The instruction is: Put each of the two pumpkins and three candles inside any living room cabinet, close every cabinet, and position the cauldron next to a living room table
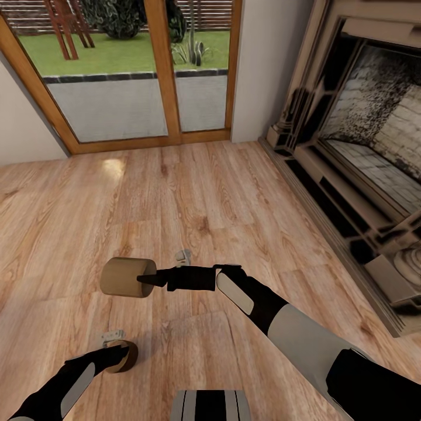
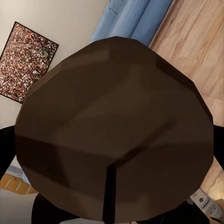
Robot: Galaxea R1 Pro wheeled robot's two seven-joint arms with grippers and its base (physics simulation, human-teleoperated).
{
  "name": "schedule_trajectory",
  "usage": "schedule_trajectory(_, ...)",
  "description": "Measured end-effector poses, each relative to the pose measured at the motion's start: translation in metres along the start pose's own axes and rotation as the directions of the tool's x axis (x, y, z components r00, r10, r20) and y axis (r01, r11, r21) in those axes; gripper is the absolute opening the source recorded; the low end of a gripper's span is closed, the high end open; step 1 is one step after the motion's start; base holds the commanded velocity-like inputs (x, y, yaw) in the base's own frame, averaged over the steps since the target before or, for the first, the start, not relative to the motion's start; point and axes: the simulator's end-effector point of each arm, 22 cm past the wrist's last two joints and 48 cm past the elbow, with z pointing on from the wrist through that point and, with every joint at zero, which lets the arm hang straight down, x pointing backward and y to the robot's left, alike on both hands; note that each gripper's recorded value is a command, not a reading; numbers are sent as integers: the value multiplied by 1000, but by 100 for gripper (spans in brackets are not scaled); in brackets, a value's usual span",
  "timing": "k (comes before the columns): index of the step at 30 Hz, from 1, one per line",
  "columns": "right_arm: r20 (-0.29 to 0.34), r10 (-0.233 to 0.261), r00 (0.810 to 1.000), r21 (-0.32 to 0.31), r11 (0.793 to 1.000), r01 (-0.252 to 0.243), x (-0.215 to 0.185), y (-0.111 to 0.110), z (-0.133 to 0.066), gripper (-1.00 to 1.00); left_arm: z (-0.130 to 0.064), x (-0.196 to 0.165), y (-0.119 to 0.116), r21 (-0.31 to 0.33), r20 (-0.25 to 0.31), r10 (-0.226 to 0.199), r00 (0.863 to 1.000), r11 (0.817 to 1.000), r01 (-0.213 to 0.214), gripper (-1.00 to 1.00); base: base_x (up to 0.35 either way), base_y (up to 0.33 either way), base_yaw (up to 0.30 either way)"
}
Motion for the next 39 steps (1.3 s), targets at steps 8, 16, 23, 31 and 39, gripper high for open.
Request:
schedule_trajectory(8, 0, 0, 1000, 0, 1000, 0, 0, 0, 0, -100, 0, 0, 1, -2, 0, 1, 1000, 1000, -1, 100, 0, 0, 0)
schedule_trajectory(16, 0, -1, 1000, -2, 1000, 1, 0, 1, 1, -100, 0, 0, 0, 0, 0, -1, 1000, 1000, 1, 100, 0, 0, 0)
schedule_trajectory(23, -1, 12, 1000, -1, 1000, -12, 3, -5, 1, -100, 4, 5, 1, -3, -12, 0, 1000, 1000, 0, 100, 0, 0, 0)
schedule_trajectory(31, -1, 11, 1000, -2, 1000, -11, 3, -5, 1, -100, 4, 5, 1, -3, -11, 0, 1000, 1000, 0, 100, 0, 0, 0)
schedule_trajectory(39, -1, 11, 1000, -2, 1000, -11, 4, -5, 2, -100, 4, 9, -6, 6, -19, 31, 999, 1000, -31, 100, 0, 0, 0)
